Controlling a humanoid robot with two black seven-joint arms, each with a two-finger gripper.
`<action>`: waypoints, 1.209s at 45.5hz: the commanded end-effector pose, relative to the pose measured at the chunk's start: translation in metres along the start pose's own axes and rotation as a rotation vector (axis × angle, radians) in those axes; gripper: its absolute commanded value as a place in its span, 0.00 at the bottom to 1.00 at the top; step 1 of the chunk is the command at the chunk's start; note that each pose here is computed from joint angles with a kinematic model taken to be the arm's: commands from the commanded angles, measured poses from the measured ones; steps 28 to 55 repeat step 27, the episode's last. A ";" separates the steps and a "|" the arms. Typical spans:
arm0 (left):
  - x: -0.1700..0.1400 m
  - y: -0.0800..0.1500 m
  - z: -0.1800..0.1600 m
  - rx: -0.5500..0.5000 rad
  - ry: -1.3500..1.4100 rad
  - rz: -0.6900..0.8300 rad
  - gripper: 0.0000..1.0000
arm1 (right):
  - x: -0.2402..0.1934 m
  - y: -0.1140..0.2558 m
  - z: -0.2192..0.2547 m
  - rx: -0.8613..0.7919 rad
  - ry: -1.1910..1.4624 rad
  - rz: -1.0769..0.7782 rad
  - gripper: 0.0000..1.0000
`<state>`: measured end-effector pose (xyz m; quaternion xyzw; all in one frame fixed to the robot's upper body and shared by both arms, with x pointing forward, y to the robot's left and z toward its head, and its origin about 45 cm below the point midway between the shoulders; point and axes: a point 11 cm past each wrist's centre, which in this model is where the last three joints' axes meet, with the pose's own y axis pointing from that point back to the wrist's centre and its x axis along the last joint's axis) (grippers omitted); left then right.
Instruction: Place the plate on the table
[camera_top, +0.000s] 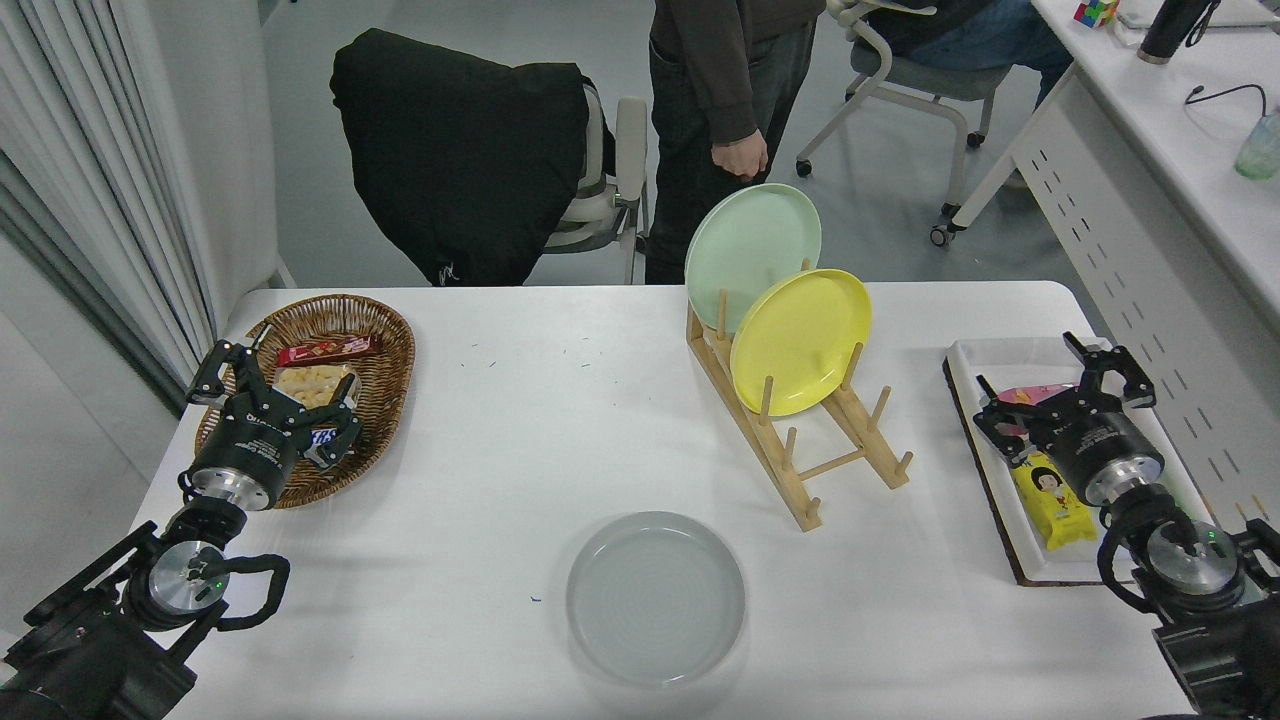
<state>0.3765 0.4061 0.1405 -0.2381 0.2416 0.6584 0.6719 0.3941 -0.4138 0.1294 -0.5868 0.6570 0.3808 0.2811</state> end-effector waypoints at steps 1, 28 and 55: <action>0.000 0.000 0.000 0.001 0.000 0.000 0.98 | -0.004 -0.001 -0.013 0.091 -0.036 -0.018 0.99; 0.000 0.000 0.000 -0.001 0.000 0.000 0.98 | -0.014 -0.013 -0.018 0.112 -0.055 -0.017 0.99; 0.000 0.000 0.000 -0.001 0.000 0.000 0.98 | -0.014 -0.013 -0.018 0.112 -0.055 -0.017 0.99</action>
